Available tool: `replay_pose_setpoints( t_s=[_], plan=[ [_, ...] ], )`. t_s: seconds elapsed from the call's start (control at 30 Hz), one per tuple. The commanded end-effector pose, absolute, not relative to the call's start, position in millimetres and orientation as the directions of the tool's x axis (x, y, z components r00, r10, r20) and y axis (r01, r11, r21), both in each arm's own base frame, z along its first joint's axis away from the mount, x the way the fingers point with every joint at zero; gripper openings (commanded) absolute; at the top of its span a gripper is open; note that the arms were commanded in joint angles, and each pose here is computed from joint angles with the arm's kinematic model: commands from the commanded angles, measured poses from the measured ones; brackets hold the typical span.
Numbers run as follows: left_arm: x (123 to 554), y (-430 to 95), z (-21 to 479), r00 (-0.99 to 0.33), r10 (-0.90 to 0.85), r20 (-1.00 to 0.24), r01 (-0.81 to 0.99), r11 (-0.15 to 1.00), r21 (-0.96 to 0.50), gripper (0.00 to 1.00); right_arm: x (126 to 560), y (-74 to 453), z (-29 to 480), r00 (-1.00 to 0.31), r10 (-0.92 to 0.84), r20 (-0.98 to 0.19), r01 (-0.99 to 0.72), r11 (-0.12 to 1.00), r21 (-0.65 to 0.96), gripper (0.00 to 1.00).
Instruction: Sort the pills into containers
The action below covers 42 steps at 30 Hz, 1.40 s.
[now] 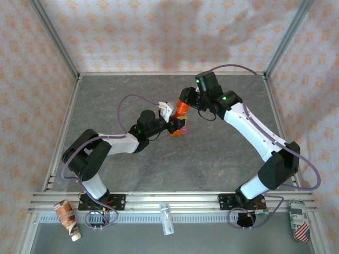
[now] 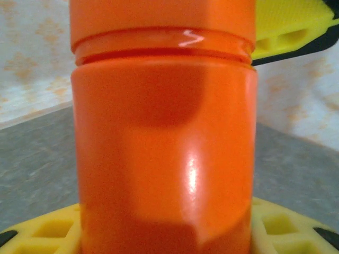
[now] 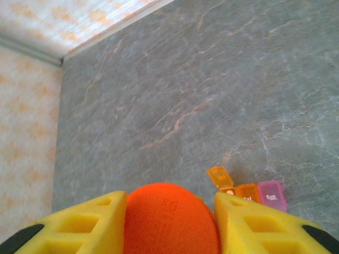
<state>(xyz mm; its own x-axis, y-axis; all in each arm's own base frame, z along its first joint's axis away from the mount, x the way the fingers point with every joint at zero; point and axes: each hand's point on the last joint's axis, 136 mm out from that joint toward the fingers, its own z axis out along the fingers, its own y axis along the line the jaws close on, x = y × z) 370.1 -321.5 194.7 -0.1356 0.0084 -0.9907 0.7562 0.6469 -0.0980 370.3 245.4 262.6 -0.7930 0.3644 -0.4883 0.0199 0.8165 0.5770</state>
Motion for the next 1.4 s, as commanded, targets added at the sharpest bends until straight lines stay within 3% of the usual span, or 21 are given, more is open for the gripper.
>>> replay_pose_setpoints(
  t_s=[0.0,0.27,0.43,0.57,0.77,0.93,1.37],
  plan=[
    [366,-330,273,0.194,-0.002,-0.981,0.681,0.72,0.133,0.0,346,278,212,-0.853,0.414,-0.318,0.155,0.783,0.602,0.43],
    [373,-330,264,0.148,-0.017,-0.989,0.672,0.736,0.088,0.0,357,274,233,-0.823,0.442,-0.358,0.153,0.779,0.608,0.45],
    [375,-326,265,0.109,-0.057,-0.992,0.71,0.703,0.037,0.0,365,245,272,-0.78,0.458,-0.426,0.102,0.765,0.636,0.69],
    [372,-322,269,0.08,-0.084,-0.993,0.76,0.65,0.006,0.0,362,218,308,-0.74,0.443,-0.506,0.01,0.759,0.651,0.78],
    [359,-322,275,0.038,-0.13,-0.991,0.854,0.519,-0.036,0.0,347,208,330,-0.757,0.234,-0.61,-0.191,0.814,0.549,0.8],
    [348,-327,279,-0.018,-0.173,-0.985,0.91,0.404,-0.087,0.0,328,226,329,-0.778,-0.022,-0.628,-0.407,0.779,0.476,0.8],
    [343,-330,275,-0.061,-0.173,-0.983,0.928,0.354,-0.12,0.0,322,242,319,-0.806,-0.149,-0.573,-0.473,0.743,0.473,0.76]
  ],
)
